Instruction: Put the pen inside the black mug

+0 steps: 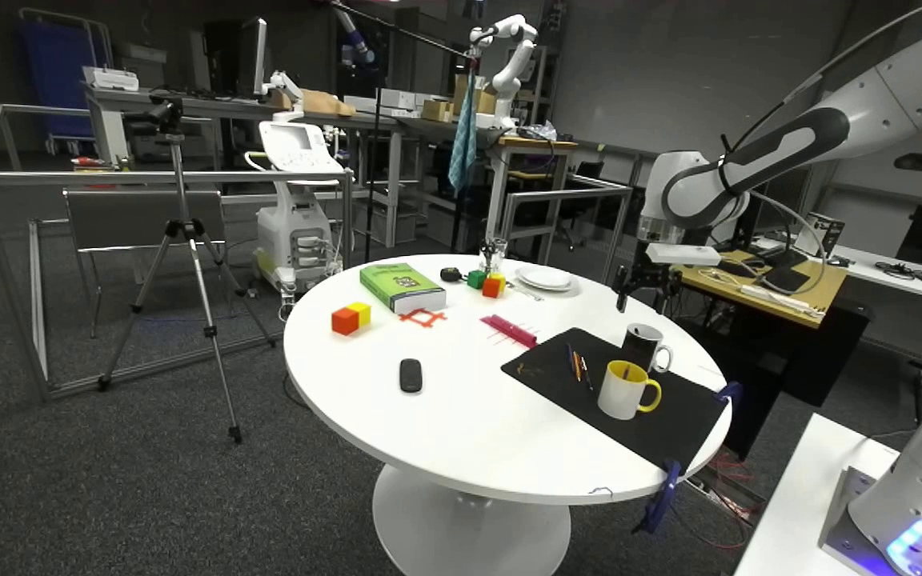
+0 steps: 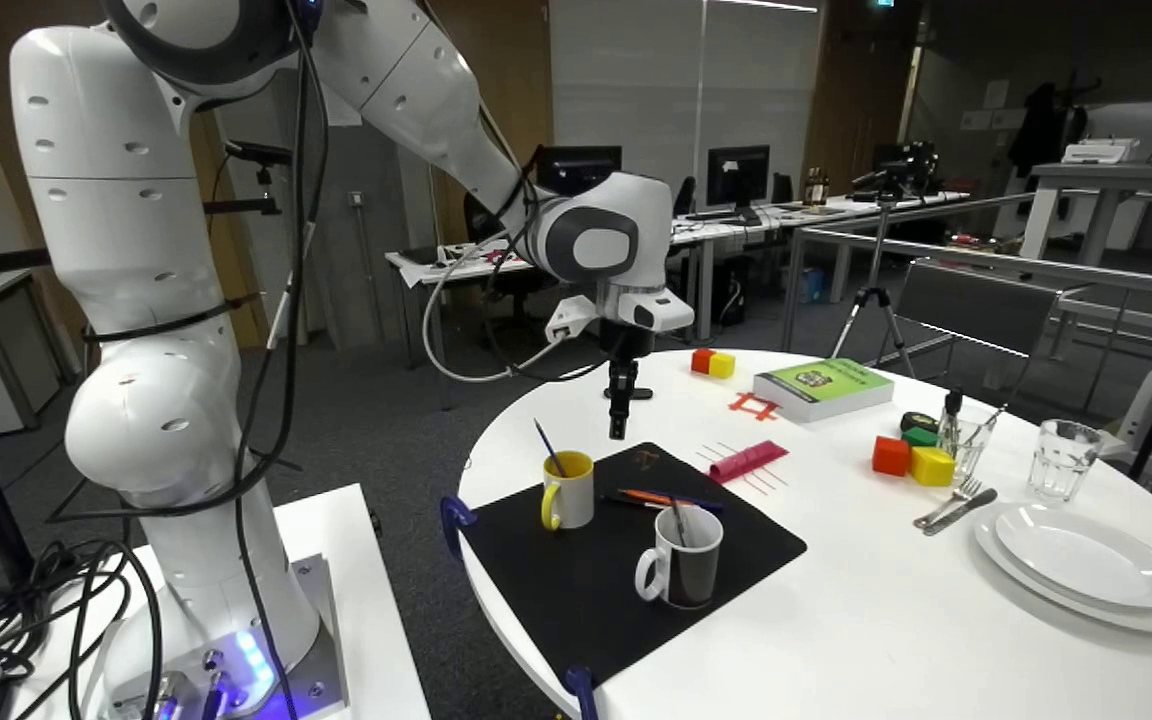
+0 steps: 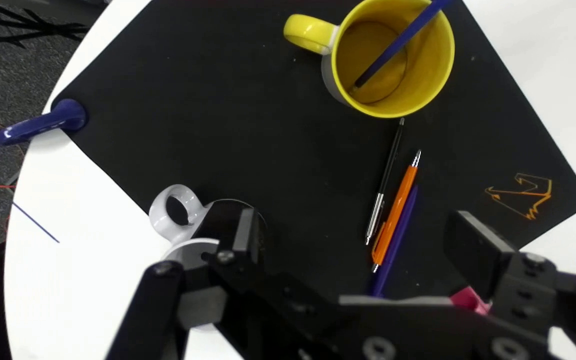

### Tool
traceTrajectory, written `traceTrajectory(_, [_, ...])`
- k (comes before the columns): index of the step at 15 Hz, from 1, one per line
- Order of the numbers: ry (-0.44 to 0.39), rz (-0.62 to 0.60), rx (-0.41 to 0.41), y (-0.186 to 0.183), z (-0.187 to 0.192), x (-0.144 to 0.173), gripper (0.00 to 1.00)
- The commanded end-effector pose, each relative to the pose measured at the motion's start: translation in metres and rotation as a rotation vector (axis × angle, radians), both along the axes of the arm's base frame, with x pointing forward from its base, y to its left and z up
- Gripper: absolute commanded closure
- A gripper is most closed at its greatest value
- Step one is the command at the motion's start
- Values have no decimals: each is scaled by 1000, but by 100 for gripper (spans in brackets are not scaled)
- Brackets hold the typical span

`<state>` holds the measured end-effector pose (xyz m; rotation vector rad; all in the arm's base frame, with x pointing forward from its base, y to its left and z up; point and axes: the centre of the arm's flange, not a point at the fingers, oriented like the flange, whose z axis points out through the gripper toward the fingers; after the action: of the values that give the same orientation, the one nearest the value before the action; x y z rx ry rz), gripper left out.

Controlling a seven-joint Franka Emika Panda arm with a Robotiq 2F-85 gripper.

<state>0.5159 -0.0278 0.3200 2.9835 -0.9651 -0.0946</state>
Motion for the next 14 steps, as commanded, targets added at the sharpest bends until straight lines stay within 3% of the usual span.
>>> traceTrajectory(1, [-59,-74,-4,-6,-22,2,0])
traceTrajectory(14, [-61,-120,-7,-8,-47,6,0])
